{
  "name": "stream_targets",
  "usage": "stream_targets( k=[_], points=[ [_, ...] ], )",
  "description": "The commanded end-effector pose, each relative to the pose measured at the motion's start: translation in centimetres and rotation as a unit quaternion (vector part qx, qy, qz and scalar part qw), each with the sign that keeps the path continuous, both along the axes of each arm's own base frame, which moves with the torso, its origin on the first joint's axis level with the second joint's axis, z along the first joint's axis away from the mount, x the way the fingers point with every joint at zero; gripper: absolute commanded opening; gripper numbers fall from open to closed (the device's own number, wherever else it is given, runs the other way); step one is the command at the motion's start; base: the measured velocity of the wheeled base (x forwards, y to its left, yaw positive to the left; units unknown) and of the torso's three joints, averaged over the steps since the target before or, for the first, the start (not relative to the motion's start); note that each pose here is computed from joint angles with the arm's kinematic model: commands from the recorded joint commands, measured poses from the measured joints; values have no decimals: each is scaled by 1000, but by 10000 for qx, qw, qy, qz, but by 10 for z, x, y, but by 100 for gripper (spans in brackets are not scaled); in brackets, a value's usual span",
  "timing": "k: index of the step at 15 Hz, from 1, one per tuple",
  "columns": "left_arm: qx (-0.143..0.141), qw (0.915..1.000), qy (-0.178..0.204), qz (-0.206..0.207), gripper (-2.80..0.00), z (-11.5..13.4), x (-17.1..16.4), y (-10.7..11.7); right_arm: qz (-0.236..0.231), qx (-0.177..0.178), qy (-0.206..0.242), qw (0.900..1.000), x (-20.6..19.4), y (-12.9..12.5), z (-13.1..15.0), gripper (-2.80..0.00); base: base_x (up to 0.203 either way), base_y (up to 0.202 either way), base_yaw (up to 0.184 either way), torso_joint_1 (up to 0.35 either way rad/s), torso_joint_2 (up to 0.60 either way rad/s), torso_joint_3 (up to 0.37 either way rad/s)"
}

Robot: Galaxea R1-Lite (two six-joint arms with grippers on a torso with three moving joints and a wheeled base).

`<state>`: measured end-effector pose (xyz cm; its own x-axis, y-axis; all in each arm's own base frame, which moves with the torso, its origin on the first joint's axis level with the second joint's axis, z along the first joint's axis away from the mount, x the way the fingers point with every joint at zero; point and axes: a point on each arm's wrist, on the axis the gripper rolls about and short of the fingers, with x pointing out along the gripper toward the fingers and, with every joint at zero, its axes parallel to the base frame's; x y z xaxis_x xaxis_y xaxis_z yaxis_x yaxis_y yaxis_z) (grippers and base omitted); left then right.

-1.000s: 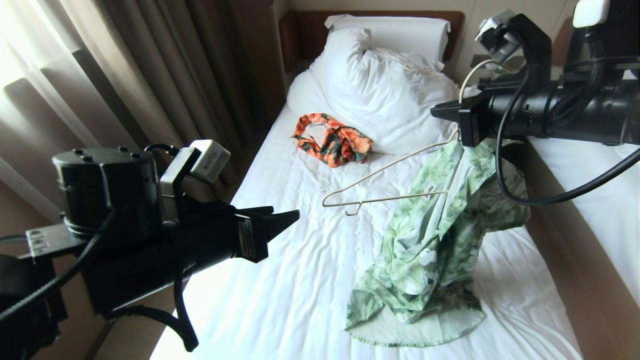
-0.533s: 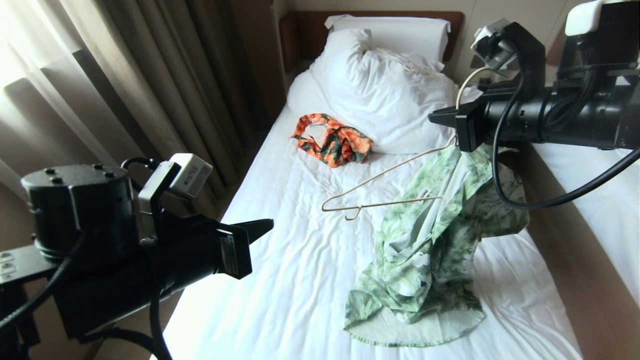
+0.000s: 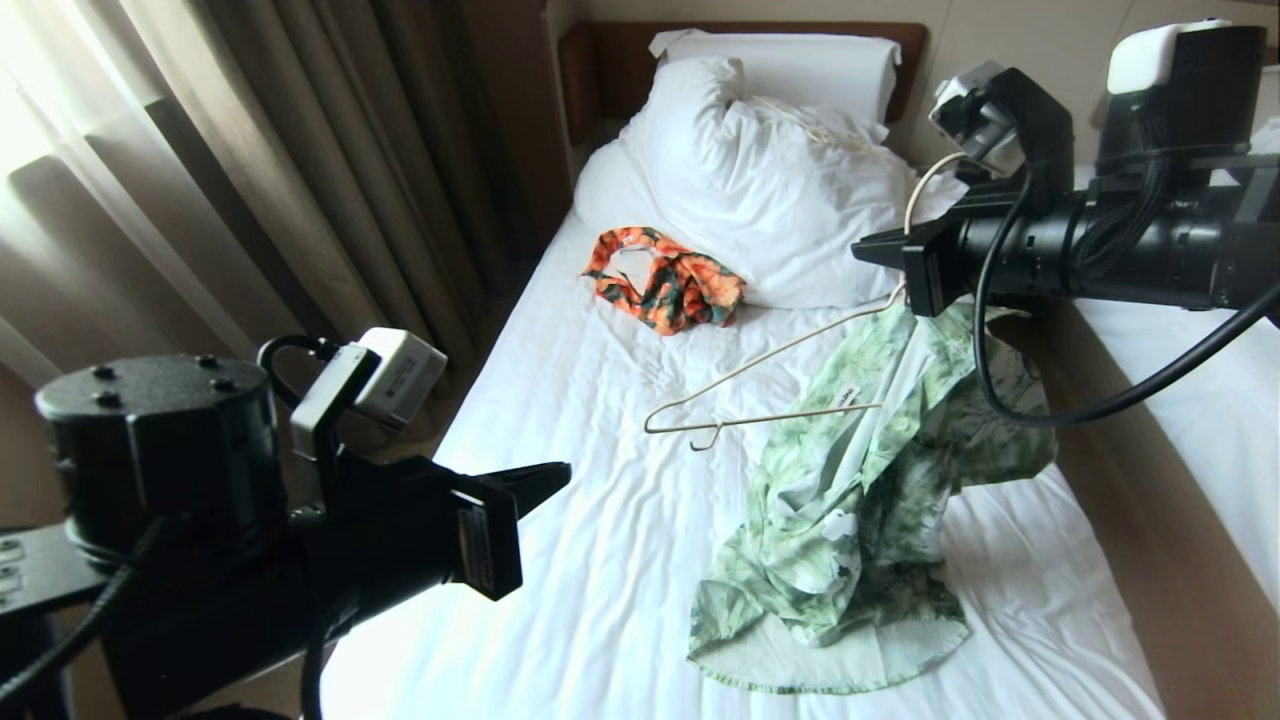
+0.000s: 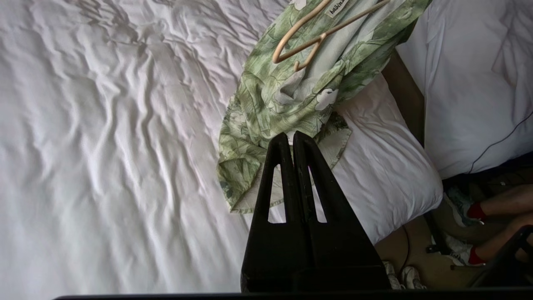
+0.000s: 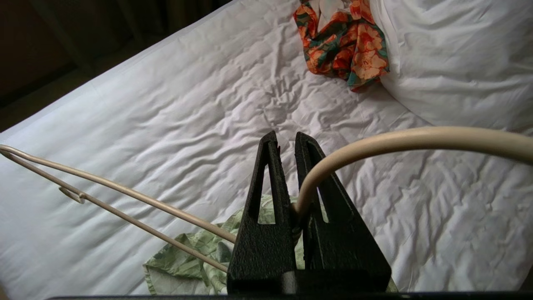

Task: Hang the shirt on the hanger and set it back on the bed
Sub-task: Take the clothes hanger out of the clothes

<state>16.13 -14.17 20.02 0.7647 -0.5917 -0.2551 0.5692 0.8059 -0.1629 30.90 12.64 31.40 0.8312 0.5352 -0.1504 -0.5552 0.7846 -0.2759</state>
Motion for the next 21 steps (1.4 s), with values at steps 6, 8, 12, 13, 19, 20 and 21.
stream_targets(
  k=[6,8,12,13,19,20,21],
  points=[
    [115,9999,95,-73,-280,-20,7,-17,-189,880,499,9947,12,1,-19,-280,0,0,0,0,0,0],
    [122,9999,100,-55,-280,-21,6,-15,-251,1309,596,9893,21,4,-34,-280,0,0,0,0,0,0],
    [66,10000,3,-16,-280,-16,1,-10,-575,2162,1137,9680,35,8,-59,-280,0,0,0,0,0,0],
    [44,10000,-31,-18,-280,-15,-1,-8,-638,2291,1262,9631,37,8,-63,-280,0,0,0,0,0,0],
    [15,9999,-93,50,-280,-14,-11,1,-962,1997,1645,9612,46,8,-85,-280,0,0,0,0,0,0],
    [13,10000,-83,51,-280,-15,-13,2,-1132,1667,1736,9640,50,5,-95,-280,0,0,0,0,0,0],
    [-9,9999,-95,62,-280,-14,-14,4,-1264,1445,1838,9640,55,2,-106,-280,0,0,0,0,0,0]
  ],
)
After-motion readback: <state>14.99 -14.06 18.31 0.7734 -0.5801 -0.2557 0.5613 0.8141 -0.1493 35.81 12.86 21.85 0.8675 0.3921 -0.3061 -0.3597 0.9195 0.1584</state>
